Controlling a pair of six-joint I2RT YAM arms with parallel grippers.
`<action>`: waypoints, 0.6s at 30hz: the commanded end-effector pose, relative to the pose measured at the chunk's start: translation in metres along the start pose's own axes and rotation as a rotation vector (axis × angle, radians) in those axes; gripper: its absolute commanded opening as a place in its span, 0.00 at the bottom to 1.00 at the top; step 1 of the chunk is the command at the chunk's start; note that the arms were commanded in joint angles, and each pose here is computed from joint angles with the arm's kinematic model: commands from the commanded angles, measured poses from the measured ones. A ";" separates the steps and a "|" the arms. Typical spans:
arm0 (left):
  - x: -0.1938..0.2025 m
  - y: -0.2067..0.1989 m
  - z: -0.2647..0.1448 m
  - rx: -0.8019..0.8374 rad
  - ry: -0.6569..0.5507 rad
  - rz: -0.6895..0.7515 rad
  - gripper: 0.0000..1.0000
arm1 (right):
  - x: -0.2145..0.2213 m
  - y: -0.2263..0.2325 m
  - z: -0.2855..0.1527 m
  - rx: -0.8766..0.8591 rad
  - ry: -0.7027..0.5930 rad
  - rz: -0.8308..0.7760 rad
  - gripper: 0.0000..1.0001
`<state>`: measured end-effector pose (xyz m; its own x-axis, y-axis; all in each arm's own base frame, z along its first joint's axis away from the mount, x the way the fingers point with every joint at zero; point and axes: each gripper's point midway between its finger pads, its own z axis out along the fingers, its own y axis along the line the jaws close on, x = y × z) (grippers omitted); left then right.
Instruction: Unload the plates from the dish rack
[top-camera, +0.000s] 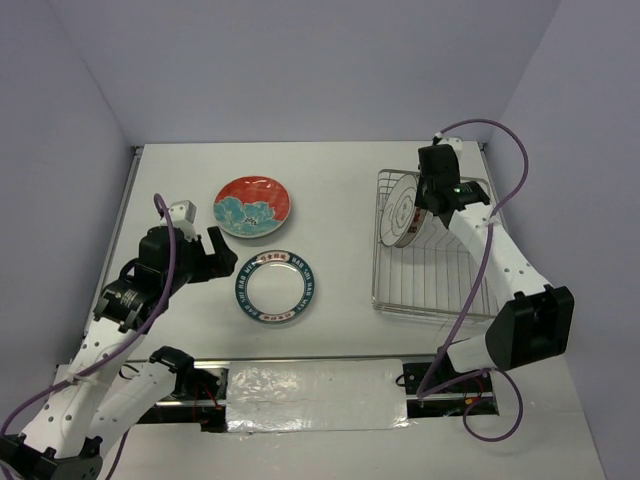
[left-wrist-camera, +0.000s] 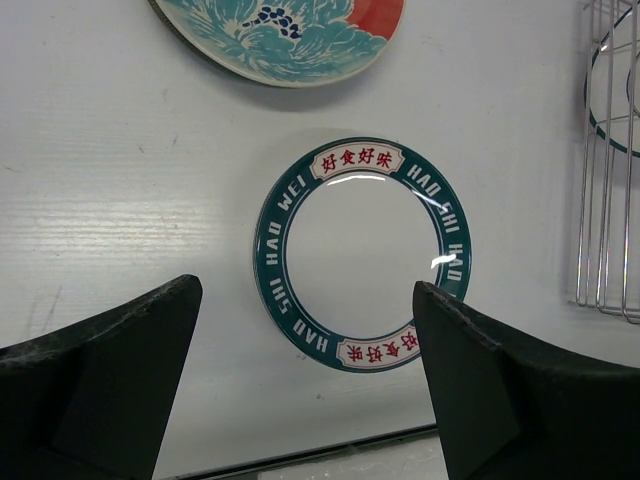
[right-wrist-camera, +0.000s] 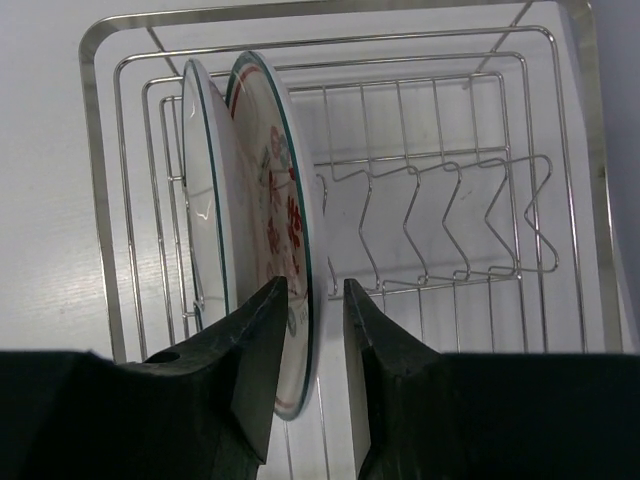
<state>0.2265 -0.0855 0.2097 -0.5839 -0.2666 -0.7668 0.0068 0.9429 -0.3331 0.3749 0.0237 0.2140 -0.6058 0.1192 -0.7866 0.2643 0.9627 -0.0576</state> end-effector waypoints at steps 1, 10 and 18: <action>-0.007 -0.006 0.002 0.032 -0.025 0.031 1.00 | -0.009 0.006 0.012 -0.012 -0.034 0.006 0.36; -0.007 -0.005 0.002 0.025 -0.024 0.029 0.99 | -0.021 -0.009 0.002 0.074 -0.085 0.018 0.12; -0.008 -0.003 0.001 0.015 -0.031 0.025 0.99 | -0.047 -0.021 -0.019 0.133 -0.137 0.017 0.07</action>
<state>0.2267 -0.0857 0.2085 -0.5886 -0.2484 -0.7693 0.0190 0.9471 -0.3204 0.3784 0.0141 0.2032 -0.6286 0.0738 -0.7742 0.2943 0.9440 -0.1490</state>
